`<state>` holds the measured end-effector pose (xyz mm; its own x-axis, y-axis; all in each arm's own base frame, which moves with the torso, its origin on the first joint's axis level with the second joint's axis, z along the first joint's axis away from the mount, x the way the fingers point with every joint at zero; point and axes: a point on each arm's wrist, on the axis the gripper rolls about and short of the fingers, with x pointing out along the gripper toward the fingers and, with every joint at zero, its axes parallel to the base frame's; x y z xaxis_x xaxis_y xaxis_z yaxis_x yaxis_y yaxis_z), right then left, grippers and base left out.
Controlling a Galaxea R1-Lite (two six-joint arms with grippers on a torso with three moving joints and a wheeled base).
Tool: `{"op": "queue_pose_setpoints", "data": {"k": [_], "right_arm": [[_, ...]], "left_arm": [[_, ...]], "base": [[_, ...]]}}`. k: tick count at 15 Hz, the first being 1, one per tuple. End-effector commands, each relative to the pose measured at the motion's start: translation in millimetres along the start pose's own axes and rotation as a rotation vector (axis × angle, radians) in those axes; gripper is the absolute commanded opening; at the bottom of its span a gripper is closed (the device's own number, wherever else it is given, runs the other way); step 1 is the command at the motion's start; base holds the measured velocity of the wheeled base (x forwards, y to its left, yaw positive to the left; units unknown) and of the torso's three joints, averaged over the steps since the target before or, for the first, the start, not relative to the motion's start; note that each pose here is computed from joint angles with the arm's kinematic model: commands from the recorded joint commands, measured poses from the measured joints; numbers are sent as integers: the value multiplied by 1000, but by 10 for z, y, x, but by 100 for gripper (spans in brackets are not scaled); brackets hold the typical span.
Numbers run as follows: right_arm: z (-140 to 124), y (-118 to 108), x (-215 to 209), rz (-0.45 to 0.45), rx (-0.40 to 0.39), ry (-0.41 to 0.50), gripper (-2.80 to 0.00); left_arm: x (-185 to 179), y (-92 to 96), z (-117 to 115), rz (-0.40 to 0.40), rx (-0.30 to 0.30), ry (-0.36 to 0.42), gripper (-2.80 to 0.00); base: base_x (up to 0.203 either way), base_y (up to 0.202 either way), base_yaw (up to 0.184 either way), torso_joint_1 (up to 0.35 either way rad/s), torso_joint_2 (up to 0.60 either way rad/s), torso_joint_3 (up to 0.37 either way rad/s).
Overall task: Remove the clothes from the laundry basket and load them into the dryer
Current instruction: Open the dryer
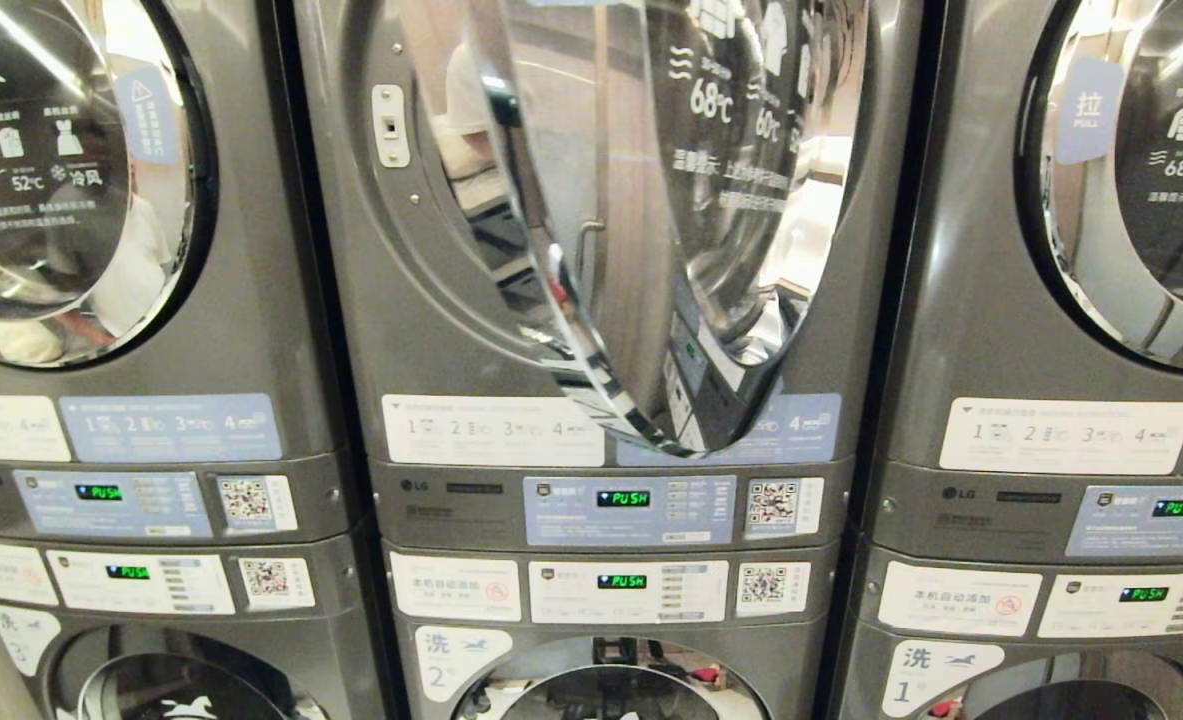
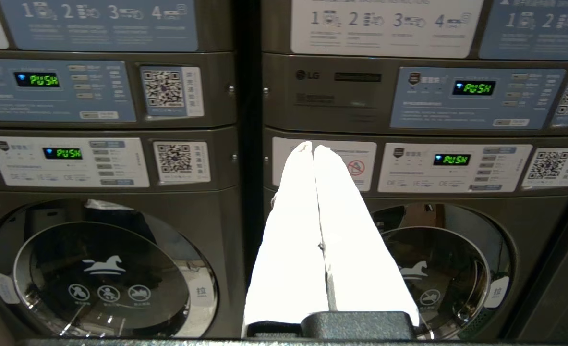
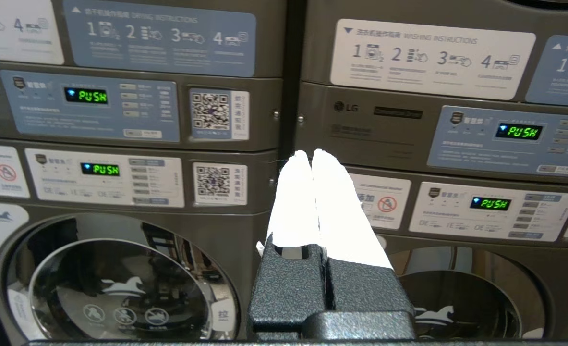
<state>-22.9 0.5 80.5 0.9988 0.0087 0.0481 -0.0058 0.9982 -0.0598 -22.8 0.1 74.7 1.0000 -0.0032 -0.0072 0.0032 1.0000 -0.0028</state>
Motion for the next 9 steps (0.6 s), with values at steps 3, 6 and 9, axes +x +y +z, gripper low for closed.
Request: {"op": "queue_pose_setpoints", "data": {"k": [3, 6, 9], "right_arm": [[-51, 3, 12, 2, 1, 17, -280], [-51, 3, 12, 2, 1, 17, -280], [-51, 3, 12, 2, 1, 17, -280]], "left_arm": [[0, 0, -5, 0, 0, 0, -280], [0, 0, -5, 0, 0, 0, -280], [0, 0, -5, 0, 0, 0, -280]], "base": [[0, -196, 1, 0, 5, 1], [0, -198, 4, 1, 1, 5], [0, -197, 0, 4, 4, 1]]}}
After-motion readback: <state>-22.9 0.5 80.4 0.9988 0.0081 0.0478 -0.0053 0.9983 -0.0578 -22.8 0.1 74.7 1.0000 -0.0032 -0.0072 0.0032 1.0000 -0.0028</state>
